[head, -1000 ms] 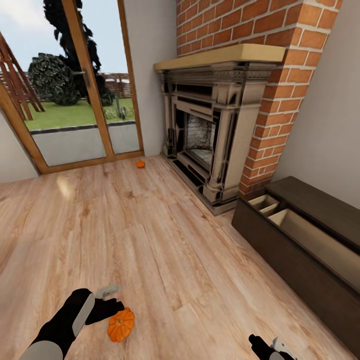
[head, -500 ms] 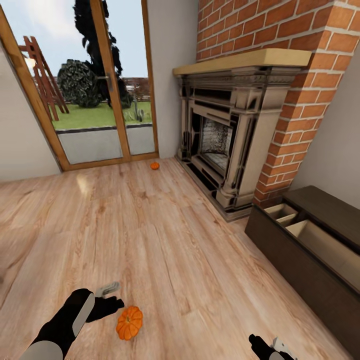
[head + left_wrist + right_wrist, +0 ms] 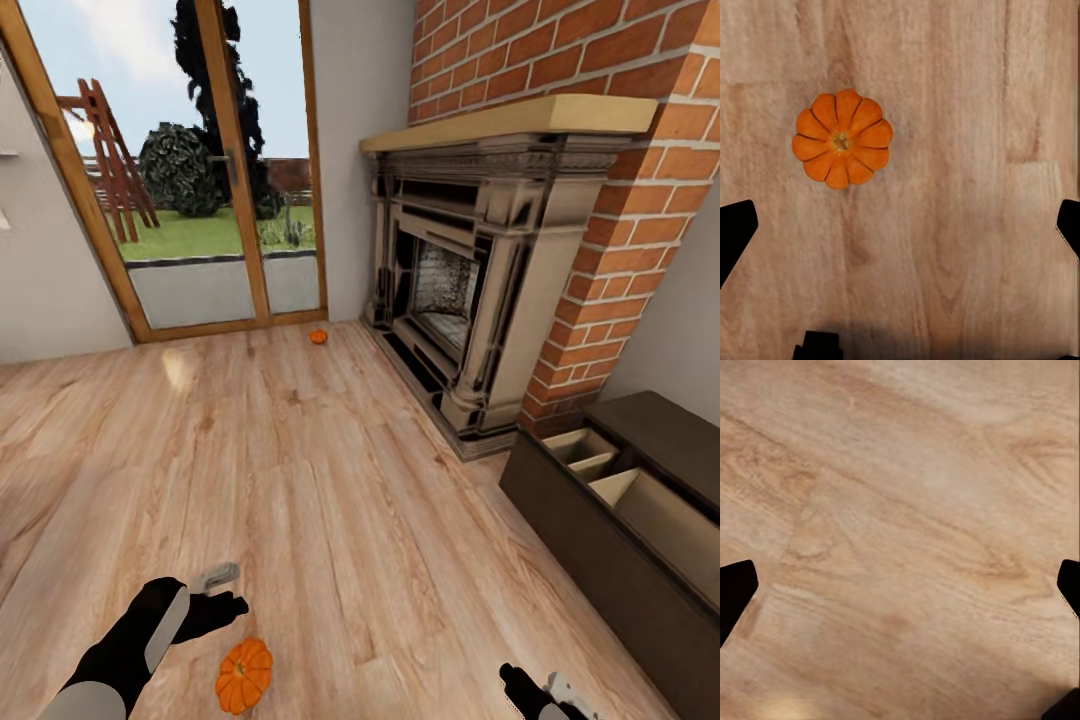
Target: Place each of the two pumpkins and all three candles from the living room inside a cabinet in the living room (use any cabinet), then make sure every cabinet is closed, and position the cauldron so it is next to a table in the living room.
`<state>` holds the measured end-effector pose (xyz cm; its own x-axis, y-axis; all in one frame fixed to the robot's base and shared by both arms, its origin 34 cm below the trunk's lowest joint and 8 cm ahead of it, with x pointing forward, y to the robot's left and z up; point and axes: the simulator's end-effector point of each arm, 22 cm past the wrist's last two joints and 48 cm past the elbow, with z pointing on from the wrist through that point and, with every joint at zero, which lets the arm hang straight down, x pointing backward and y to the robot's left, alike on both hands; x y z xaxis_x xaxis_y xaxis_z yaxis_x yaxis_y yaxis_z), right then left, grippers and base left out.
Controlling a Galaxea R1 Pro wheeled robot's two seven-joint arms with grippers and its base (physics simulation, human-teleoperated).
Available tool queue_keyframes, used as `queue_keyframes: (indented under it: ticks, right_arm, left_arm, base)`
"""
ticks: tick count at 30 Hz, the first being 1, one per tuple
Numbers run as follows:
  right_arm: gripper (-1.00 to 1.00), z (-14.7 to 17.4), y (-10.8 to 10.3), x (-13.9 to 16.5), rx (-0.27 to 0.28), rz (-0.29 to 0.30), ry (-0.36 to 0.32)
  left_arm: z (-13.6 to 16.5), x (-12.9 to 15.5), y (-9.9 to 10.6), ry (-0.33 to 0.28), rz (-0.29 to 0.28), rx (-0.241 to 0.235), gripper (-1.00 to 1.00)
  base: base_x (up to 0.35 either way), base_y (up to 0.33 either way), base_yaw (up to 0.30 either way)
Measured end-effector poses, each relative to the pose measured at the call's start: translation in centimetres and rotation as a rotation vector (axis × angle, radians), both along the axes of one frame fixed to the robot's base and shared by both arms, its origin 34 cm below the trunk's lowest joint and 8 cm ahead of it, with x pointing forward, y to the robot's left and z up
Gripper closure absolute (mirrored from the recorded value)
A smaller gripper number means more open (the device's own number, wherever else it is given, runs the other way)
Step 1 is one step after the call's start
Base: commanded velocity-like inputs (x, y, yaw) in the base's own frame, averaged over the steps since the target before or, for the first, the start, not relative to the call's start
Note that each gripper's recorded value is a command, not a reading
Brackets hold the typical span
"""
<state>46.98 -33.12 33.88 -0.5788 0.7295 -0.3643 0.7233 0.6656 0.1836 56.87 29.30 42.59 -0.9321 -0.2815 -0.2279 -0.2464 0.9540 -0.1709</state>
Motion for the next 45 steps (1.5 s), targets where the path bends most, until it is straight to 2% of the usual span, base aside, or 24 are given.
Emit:
queue_keyframes:
  ticks: [12, 17, 23, 29, 32, 34, 36, 37, 38, 40, 42, 45]
  right_arm:
    - [-1.00, 0.1, 1.1, 0.4, -0.002, -0.005, -0.020]
    - [-1.00, 0.1, 1.1, 0.5, -0.004, 0.001, -0.022]
    - [-1.00, 0.1, 2.2, 0.5, -0.029, 0.100, -0.015]
    - [-1.00, 0.0, 2.7, 0.6, -0.020, 0.127, 0.005]
    - [-1.00, 1.7, 5.0, 4.0, 0.030, 0.177, 0.049]
    - [-1.00, 4.3, 6.7, 7.2, 0.043, 0.250, 0.098]
    - [-1.00, 7.6, 8.4, 10.7, 0.048, 0.310, 0.071]
    - [-1.00, 8.6, 8.8, 11.7, 0.048, 0.322, 0.058]
    - [-1.00, 11.0, 9.3, 14.3, 0.034, 0.340, 0.023]
    - [-1.00, 13.6, 9.5, 17.0, -0.001, 0.346, -0.003]
    - [-1.00, 14.8, 10.6, 17.8, -0.024, 0.351, 0.018]
    - [-1.00, 15.5, 13.8, 17.5, -0.028, 0.396, 0.060]
  left_arm:
    - [0.0, 0.0, 0.1, 0.000, 0.001, 0.000, -1.00]
    - [0.0, 0.0, 0.1, 0.000, 0.002, 0.000, -1.00]
    - [0.0, 0.0, 0.1, -0.001, 0.005, -0.002, -1.00]
    - [0.0, 0.0, 0.2, -0.001, 0.009, -0.003, -1.00]
    - [0.0, 0.0, 0.2, -0.002, 0.011, -0.005, -1.00]
    - [0.1, 0.1, 0.2, -0.004, 0.011, -0.010, -1.00]
    - [0.1, 0.1, 0.3, -0.005, 0.013, -0.011, -1.00]
    - [0.1, 0.1, 0.4, -0.005, 0.014, -0.011, -1.00]
    - [0.1, 0.1, 0.5, -0.006, 0.016, -0.011, -1.00]
    - [0.1, 0.1, 0.7, -0.006, 0.020, -0.011, -1.00]
    - [0.2, 0.1, 1.0, -0.007, 0.030, -0.012, -1.00]
    - [0.3, 0.2, 1.6, -0.012, 0.063, -0.020, -1.00]
  base:
    - [0.233, -0.134, 0.270]
    - [0.108, -0.065, 0.075]
    - [0.071, -0.059, 0.008]
    - [0.046, -0.043, 0.001]
    - [0.005, -0.004, 0.000]
    - [0.001, -0.001, 0.000]
    - [0.000, 0.000, 0.000]
    - [0.000, 0.000, 0.000]
    - [0.000, 0.000, 0.000]
    - [0.000, 0.000, 0.000]
    - [0.000, 0.000, 0.000]
    - [0.000, 0.000, 0.000]
